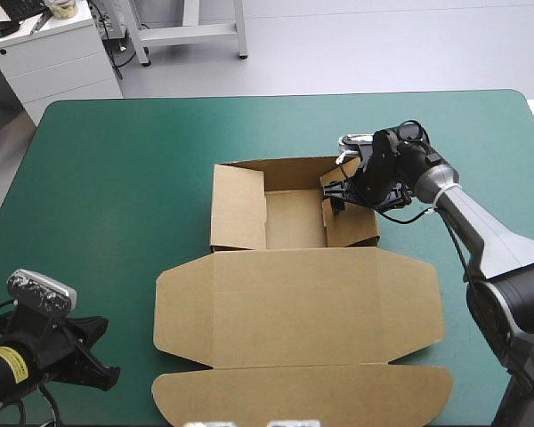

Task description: Fold the box

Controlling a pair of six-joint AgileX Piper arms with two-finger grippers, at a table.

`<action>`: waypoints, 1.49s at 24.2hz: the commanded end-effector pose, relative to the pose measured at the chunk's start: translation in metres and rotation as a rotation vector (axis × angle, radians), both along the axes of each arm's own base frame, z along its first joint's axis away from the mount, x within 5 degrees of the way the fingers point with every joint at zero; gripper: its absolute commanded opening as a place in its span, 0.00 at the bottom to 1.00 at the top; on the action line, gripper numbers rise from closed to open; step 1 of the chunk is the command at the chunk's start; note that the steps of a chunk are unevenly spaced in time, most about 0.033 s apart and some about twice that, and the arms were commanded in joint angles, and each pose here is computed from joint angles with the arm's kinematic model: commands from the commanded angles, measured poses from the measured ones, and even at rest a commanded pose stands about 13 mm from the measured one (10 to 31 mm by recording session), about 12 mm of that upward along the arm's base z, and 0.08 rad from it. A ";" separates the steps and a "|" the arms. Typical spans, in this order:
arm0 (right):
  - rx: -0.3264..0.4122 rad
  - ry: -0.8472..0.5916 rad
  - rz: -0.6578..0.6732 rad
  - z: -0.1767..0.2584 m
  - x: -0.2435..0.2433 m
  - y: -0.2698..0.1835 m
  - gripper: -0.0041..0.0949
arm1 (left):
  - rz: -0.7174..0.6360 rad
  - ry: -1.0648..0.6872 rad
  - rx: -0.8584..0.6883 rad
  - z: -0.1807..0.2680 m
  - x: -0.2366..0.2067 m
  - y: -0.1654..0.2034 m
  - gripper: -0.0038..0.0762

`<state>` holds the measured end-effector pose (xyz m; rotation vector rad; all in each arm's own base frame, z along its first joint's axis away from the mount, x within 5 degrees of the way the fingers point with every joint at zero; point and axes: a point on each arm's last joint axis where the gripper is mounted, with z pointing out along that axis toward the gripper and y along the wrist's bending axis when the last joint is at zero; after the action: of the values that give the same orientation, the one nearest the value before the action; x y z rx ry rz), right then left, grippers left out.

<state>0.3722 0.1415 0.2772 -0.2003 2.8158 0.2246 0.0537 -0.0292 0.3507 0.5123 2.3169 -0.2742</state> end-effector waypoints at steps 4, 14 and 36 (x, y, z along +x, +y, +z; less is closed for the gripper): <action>-0.001 -0.025 0.024 0.011 0.000 -0.002 0.84 | -0.009 -0.057 -0.031 -0.014 -0.008 0.004 0.04; -0.080 -0.268 0.022 0.074 0.007 -0.018 0.04 | -0.011 -0.019 -0.023 -0.022 -0.012 0.005 0.04; -0.451 -0.228 -0.568 0.034 0.042 -0.313 0.02 | -0.016 -0.020 -0.039 -0.022 -0.012 0.004 0.04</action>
<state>0.4234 -0.1482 0.2910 0.4288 2.5935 -0.4161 0.0389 -0.0230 0.3193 0.5211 2.3501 -0.2959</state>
